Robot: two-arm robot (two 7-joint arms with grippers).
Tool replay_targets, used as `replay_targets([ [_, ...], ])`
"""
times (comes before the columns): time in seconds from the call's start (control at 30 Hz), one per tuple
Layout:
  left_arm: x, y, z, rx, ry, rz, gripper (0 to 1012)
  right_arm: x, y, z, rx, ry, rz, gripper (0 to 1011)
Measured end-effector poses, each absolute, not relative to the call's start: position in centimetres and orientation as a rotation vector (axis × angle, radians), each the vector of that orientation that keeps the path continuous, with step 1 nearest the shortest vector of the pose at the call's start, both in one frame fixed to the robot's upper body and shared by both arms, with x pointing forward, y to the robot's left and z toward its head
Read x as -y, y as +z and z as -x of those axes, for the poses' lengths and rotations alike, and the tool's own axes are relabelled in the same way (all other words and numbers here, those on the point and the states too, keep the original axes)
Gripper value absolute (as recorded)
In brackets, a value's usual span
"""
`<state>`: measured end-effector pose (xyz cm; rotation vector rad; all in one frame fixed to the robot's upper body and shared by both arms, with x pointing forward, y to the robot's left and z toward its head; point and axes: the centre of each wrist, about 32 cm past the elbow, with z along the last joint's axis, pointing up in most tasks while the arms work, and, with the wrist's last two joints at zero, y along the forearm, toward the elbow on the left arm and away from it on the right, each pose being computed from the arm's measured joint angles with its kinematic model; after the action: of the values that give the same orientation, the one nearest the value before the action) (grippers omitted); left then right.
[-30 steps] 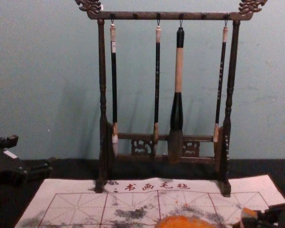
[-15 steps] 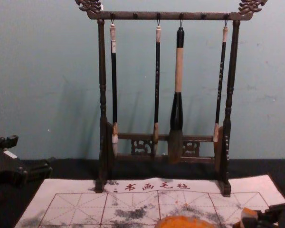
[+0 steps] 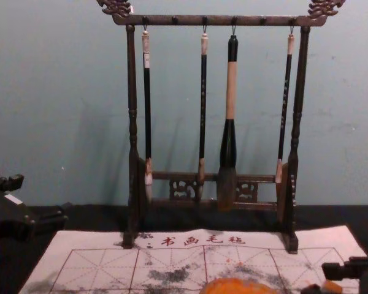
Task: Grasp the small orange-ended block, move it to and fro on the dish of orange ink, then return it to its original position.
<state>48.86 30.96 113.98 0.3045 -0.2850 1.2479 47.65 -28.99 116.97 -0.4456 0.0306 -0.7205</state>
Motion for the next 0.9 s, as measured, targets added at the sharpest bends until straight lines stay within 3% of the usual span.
replay_targets([
  [0.53,-30.97,113.98,-48.86,0.285,1.248,-0.304,1001,28.99,116.97,-47.65,-0.031,-0.72,0.446,1002],
  [0.9,-30.97,113.98,-48.86,0.285,1.248,-0.304,1001,28.98,117.14,-46.99,0.042,-0.77,0.375,1002],
])
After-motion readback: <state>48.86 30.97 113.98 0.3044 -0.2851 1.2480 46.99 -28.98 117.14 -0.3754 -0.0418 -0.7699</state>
